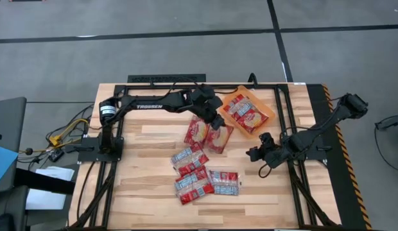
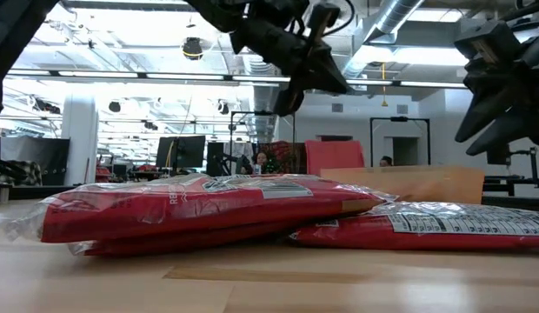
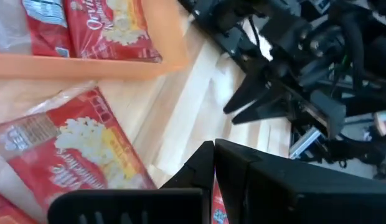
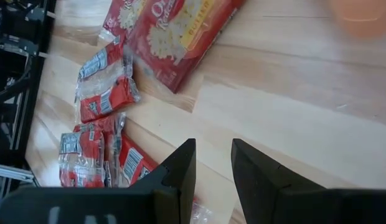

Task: Sort popcorn bags into baskets
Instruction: Put the popcorn bag into the orange transparent bin

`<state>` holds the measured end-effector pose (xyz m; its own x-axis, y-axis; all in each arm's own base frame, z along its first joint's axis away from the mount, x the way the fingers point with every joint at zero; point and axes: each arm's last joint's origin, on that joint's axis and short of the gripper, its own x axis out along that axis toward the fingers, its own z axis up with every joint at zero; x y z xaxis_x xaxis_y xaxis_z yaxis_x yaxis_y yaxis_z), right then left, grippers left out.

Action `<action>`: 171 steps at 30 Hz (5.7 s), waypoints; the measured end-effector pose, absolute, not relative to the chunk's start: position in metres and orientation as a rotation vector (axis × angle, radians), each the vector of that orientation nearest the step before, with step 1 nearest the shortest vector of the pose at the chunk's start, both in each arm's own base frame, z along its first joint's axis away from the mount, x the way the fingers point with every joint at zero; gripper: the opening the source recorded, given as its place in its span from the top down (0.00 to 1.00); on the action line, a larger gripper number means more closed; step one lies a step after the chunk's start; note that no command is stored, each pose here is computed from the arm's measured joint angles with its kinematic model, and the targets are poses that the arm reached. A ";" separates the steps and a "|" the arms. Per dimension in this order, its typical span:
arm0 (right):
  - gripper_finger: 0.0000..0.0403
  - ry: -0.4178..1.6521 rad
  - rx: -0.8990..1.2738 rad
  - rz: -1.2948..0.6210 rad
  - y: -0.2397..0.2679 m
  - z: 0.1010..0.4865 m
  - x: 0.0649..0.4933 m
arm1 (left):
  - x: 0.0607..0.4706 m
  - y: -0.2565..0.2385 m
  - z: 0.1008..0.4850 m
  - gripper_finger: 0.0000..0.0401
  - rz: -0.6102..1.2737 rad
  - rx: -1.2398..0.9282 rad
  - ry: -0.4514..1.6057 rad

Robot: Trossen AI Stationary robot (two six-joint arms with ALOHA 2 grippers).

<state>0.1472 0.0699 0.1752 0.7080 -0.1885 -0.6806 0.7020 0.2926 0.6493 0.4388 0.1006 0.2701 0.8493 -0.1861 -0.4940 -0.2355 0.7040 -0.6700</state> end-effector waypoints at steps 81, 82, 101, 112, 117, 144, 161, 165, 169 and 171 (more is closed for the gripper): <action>0.69 0.474 1.107 -0.533 0.050 0.153 0.219 | 0.448 0.114 0.160 0.99 0.066 -1.059 0.824; 0.69 0.468 1.103 -0.530 0.050 0.156 0.216 | 0.449 0.115 0.166 0.99 0.052 -1.058 0.808; 0.69 0.567 1.179 -0.527 0.071 0.191 0.136 | 0.465 0.162 0.273 1.00 0.243 -0.808 0.429; 0.69 0.669 1.203 -0.501 0.087 0.186 0.117 | 0.472 0.169 0.268 1.00 0.265 -0.786 0.347; 0.69 0.672 1.213 -0.506 0.087 0.186 0.116 | 0.497 0.179 0.242 1.00 0.259 -0.795 0.435; 0.69 0.685 1.190 -0.536 0.086 0.184 0.115 | 0.548 0.144 0.234 0.98 0.256 -0.283 0.480; 0.69 0.684 1.193 -0.538 0.086 0.184 0.115 | 0.558 0.130 0.209 0.98 0.170 -0.249 0.510; 0.69 0.685 1.186 -0.535 0.086 0.184 0.115 | 0.559 0.130 0.210 0.97 0.168 -0.225 0.497; 0.69 0.687 1.182 -0.538 0.085 0.183 0.115 | 0.558 0.130 0.209 0.96 0.148 -0.235 0.512; 0.69 0.690 1.177 -0.541 0.085 0.183 0.114 | 0.559 0.130 0.209 0.95 0.141 -0.221 0.509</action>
<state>0.1144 0.0851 0.1832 0.6802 -0.0283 -0.7325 0.7045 0.3011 0.6426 0.5585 0.1297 0.2094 0.8643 0.0790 -0.4967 -0.1886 0.9664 -0.1745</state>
